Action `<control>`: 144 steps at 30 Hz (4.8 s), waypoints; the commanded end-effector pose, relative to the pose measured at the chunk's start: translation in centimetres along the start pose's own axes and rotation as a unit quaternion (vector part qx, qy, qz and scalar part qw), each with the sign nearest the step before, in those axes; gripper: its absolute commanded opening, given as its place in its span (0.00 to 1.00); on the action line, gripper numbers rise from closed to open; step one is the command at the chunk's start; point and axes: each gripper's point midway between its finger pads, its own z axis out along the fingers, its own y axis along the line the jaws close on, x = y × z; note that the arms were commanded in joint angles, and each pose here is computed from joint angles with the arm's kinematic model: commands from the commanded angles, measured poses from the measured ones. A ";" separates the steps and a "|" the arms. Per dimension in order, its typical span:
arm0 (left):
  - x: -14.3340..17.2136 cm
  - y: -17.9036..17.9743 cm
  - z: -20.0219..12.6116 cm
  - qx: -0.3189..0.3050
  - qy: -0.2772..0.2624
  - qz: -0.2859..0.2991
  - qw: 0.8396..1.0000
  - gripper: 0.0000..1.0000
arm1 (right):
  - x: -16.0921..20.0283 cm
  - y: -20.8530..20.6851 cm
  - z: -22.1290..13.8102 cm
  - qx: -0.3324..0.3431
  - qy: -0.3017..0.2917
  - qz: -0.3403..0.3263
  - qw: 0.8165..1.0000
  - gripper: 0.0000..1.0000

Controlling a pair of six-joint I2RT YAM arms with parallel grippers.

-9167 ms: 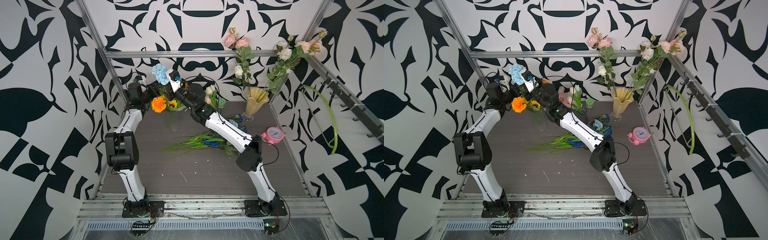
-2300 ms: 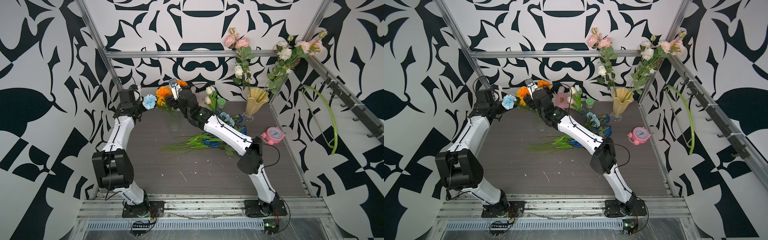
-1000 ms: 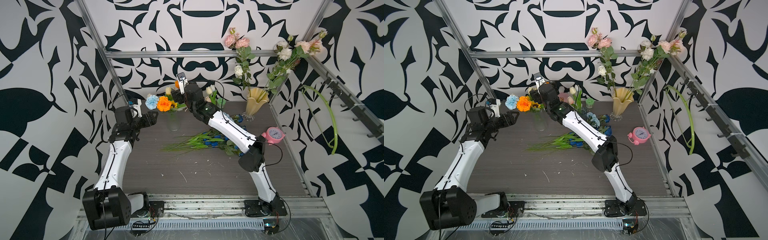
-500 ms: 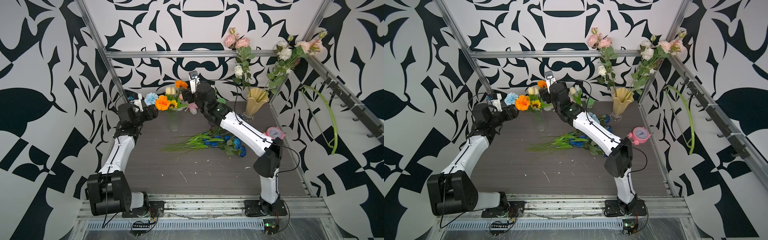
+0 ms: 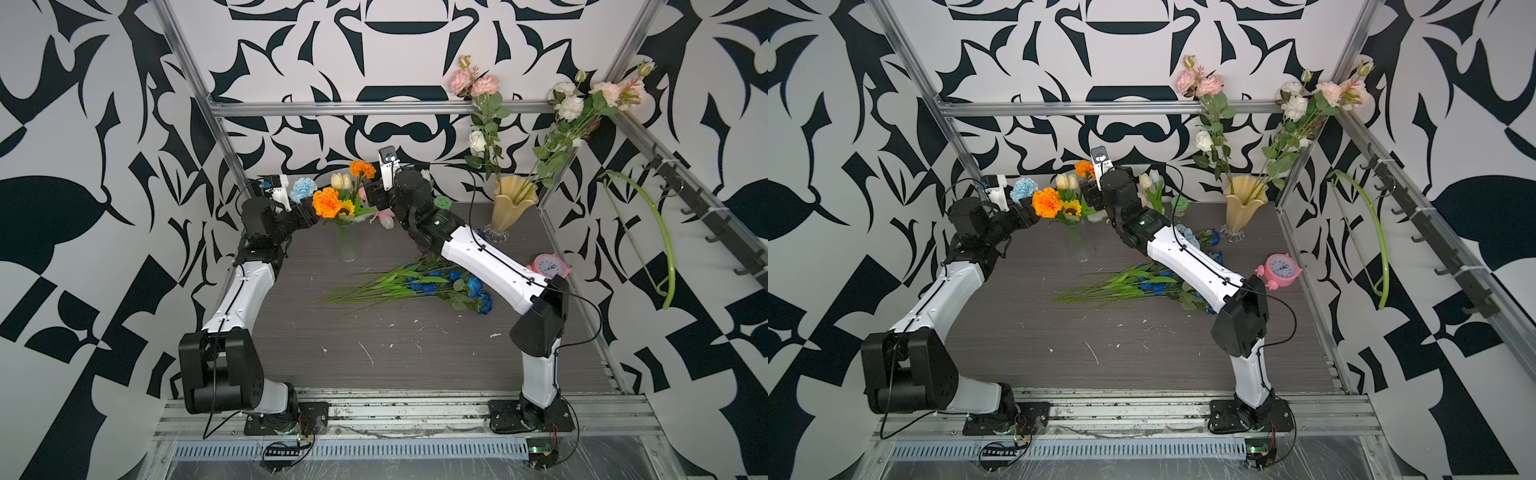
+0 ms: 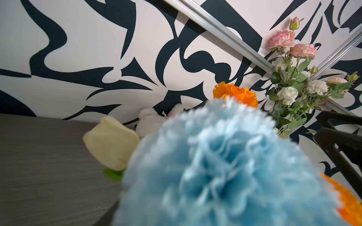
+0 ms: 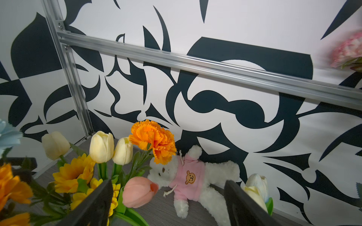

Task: Pick out blue flowers from the vase
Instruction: Pick up the flower from the vase, then place the flower at the center of the board.

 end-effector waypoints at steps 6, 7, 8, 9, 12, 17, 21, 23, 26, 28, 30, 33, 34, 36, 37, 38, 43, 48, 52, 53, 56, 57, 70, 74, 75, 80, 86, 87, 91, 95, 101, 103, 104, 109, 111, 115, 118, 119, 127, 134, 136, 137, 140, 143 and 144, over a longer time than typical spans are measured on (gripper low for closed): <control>-1.1 -1.1 1.9 0.027 -0.002 0.012 1.000 0.49 | -3.1 -1.9 -2.1 0.013 -0.039 0.021 0.999 0.86; -1.2 -1.1 2.0 0.028 -0.001 0.012 1.000 0.45 | -3.1 -2.0 -2.1 0.015 -0.038 0.020 0.999 0.86; -1.3 -1.2 2.1 0.030 -0.001 0.012 0.999 0.41 | -3.2 -2.1 -2.2 0.016 -0.040 0.021 0.999 0.86; -1.5 -1.3 2.1 0.031 -0.001 0.013 0.999 0.39 | -3.1 -2.2 -2.2 0.016 -0.039 0.020 0.999 0.86; -2.7 -1.9 1.7 0.031 -0.011 0.024 0.999 0.39 | -3.2 -2.6 -2.3 0.019 -0.040 0.021 0.999 0.86; -5.3 -3.7 0.4 0.024 -0.021 0.060 0.998 0.22 | -2.8 -2.7 -2.5 0.020 -0.038 0.022 0.999 0.86; -6.5 -4.3 0.3 0.024 -0.018 0.079 0.996 0.17 | -2.6 -3.0 -2.7 0.022 -0.041 0.026 0.999 0.86; -7.1 -4.6 0.2 0.021 -0.019 0.090 0.996 0.16 | -2.5 -3.2 -2.8 0.024 -0.041 0.028 0.999 0.86; -8.1 -5.0 0.0 0.018 -0.025 0.108 0.994 0.16 | -2.6 -3.7 -3.0 0.027 -0.042 0.028 0.998 0.86; -8.6 -5.2 0.0 0.016 -0.025 0.117 0.993 0.16 | -2.5 -3.8 -3.2 0.028 -0.043 0.029 0.998 0.86; -9.1 -5.4 0.0 0.015 -0.026 0.125 0.992 0.16 | -2.5 -4.0 -3.3 0.028 -0.043 0.029 0.998 0.86; -10.2 -6.0 -0.2 0.015 -0.031 0.141 0.989 0.12 | -2.4 -4.3 -3.5 0.031 -0.042 0.029 0.998 0.86; -10.7 -6.3 -0.3 0.014 -0.033 0.149 0.988 0.10 | -2.3 -4.4 -3.5 0.033 -0.042 0.029 0.998 0.86; -11.8 -6.9 -0.8 0.011 -0.037 0.168 0.985 0.07 | -2.3 -4.7 -3.6 0.034 -0.043 0.030 0.998 0.86; -12.4 -7.3 -1.1 0.008 -0.039 0.180 0.983 0.06 | -2.3 -4.9 -3.7 0.036 -0.044 0.032 0.998 0.86; -13.0 -7.7 -1.5 0.006 -0.042 0.191 0.981 0.03 | -2.4 -5.1 -3.8 0.036 -0.045 0.035 0.998 0.86; -16.0 -10.4 -3.7 0.004 -0.052 0.221 0.974 0.00 | -3.0 -6.3 -4.4 0.034 -0.053 0.052 0.997 0.86; -17.8 -12.0 -6.3 -0.020 -0.051 0.251 0.966 0.00 | -3.6 -8.0 -5.8 0.043 -0.061 0.058 0.996 0.86; -19.1 -12.1 -9.3 -0.079 -0.066 0.290 0.952 0.00 | -4.7 -9.6 -7.8 0.050 -0.074 0.059 0.994 0.86; -19.2 -12.2 -10.0 -0.091 -0.064 0.300 0.947 0.00 | -5.0 -10.0 -8.4 0.051 -0.077 0.061 0.994 0.86; -18.8 -11.6 -11.9 -0.132 -0.046 0.321 0.937 0.00 | -5.3 -11.5 -9.7 0.058 -0.077 0.061 0.993 0.85; -18.5 -11.2 -12.2 -0.145 -0.036 0.326 0.934 0.00 | -5.2 -11.9 -10.1 0.061 -0.073 0.060 0.994 0.85; -5.8 -9.2 -15.3 -0.158 0.082 0.400 0.899 0.00 | 1.5 -20.1 -13.9 0.135 0.004 0.127 0.983 0.85; -0.2 -10.5 -14.2 -0.120 0.126 0.417 0.892 0.00 | 3.1 -21.0 -14.1 0.143 0.025 0.131 0.981 0.85; 1.3 -11.0 -13.6 -0.109 0.139 0.427 0.887 0.00 | 3.5 -21.2 -14.2 0.143 0.030 0.135 0.980 0.85; 7.1 -14.5 -10.1 -0.036 0.166 0.454 0.874 0.00 | 5.2 -22.9 -15.1 0.166 0.046 0.162 0.972 0.85; 14.3 -18.0 -3.4 0.028 0.234 0.501 0.833 0.00 | 8.2 -25.4 -16.3 0.183 0.087 0.197 0.959 0.85; 15.6 -18.3 -2.1 0.038 0.242 0.507 0.826 0.00 | 8.9 -25.9 -16.5 0.185 0.096 0.200 0.957 0.86; 19.5 -18.4 2.8 0.048 0.277 0.547 0.788 0.00 | 11.7 -27.0 -17.6 0.183 0.122 0.219 0.950 0.90; 22.0 -20.0 6.8 0.079 0.287 0.555 0.777 0.00 | 13.7 -28.4 -19.3 0.196 0.144 0.204 0.948 0.96; 27.0 -22.1 10.8 0.138 0.317 0.563 0.751 0.00 | 17.3 -29.1 -21.3 0.210 0.192 0.184 0.941 1.00; 29.1 -22.4 11.6 0.147 0.328 0.575 0.735 0.00 | 18.3 -29.3 -22.1 0.219 0.201 0.183 0.937 1.00; 29.8 -22.5 12.1 0.150 0.332 0.578 0.730 0.00 | 18.7 -29.5 -22.6 0.223 0.204 0.183 0.935 1.00; 31.9 -23.6 13.4 0.168 0.336 0.576 0.726 0.00 | 19.8 -29.7 -23.9 0.230 0.213 0.190 0.930 0.99; 32.7 -23.6 14.0 0.163 0.332 0.592 0.716 0.00 | 20.2 -29.6 -23.9 0.226 0.217 0.192 0.930 1.00; 33.2 -23.9 14.7 0.153 0.328 0.595 0.718 0.29 | 20.4 -29.4 -23.9 0.220 0.221 0.197 0.929 1.00; 33.1 -24.3 14.6 0.157 0.327 0.586 0.724 0.52 | 20.8 -29.1 -23.7 0.212 0.237 0.194 0.928 1.00; 33.0 -24.4 14.5 0.159 0.325 0.582 0.728 0.58 | 21.1 -29.1 -23.6 0.210 0.246 0.192 0.926 1.00; 30.6 -25.3 13.8 0.147 0.301 0.563 0.755 0.96 | 22.0 -29.1 -23.7 0.212 0.260 0.185 0.924 1.00; 24.3 -27.9 11.2 0.141 0.243 0.536 0.796 0.99 | 22.8 -29.5 -24.4 0.228 0.261 0.165 0.923 0.99; 21.8 -28.2 10.3 0.123 0.219 0.531 0.809 0.99 | 22.9 -29.6 -24.5 0.230 0.257 0.167 0.924 0.98; 20.4 -28.3 9.7 0.111 0.207 0.531 0.814 0.99 | 23.0 -29.6 -24.5 0.231 0.255 0.169 0.924 0.98; 15.6 -28.3 7.5 0.067 0.170 0.526 0.831 0.99 | 23.3 -29.6 -24.3 0.232 0.252 0.170 0.924 0.98; 10.6 -26.9 4.5 0.005 0.130 0.524 0.842 0.99 | 23.8 -29.7 -24.1 0.232 0.255 0.169 0.923 0.99; 8.9 -25.9 3.4 -0.014 0.119 0.515 0.849 1.00 | 23.9 -29.7 -23.9 0.232 0.256 0.169 0.923 0.99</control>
